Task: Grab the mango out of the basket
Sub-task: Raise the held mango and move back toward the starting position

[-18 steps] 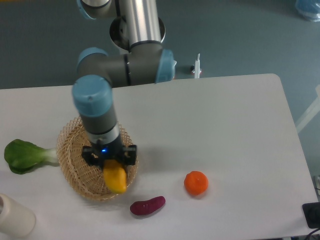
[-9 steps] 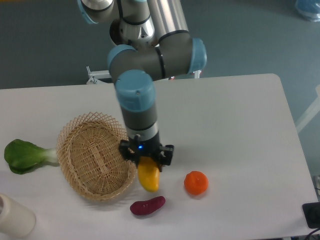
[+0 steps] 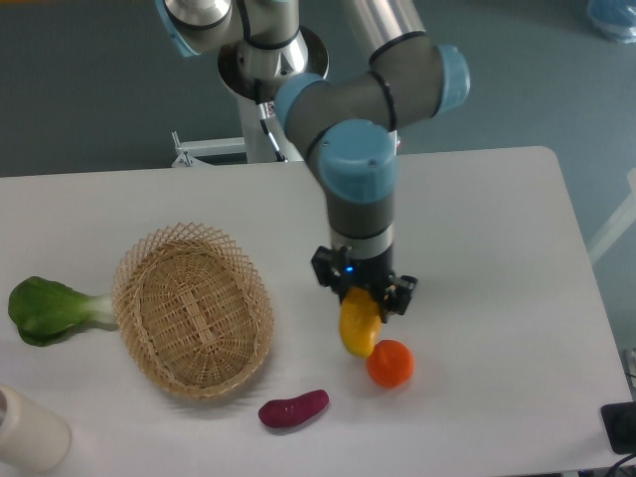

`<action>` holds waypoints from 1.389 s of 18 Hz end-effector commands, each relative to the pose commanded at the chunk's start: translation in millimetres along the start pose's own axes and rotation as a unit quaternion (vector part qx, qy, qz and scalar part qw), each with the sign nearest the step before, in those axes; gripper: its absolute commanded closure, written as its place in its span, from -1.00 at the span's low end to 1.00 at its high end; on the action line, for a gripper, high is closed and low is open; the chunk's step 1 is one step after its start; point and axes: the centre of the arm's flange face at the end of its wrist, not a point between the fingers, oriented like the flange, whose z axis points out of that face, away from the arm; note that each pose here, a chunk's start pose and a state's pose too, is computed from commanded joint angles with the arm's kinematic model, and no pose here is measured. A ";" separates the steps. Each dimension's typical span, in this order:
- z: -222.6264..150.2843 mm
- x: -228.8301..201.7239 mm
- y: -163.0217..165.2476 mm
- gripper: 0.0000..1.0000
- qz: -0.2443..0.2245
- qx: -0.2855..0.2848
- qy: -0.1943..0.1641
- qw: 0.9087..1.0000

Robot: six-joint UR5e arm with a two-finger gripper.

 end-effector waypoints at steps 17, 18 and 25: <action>8.6 -40.8 61.6 0.15 0.047 -0.009 0.005 0.999; 9.2 -41.0 62.5 0.14 0.047 -0.009 0.005 0.999; 8.9 -41.5 64.3 0.14 0.046 -0.009 0.005 0.999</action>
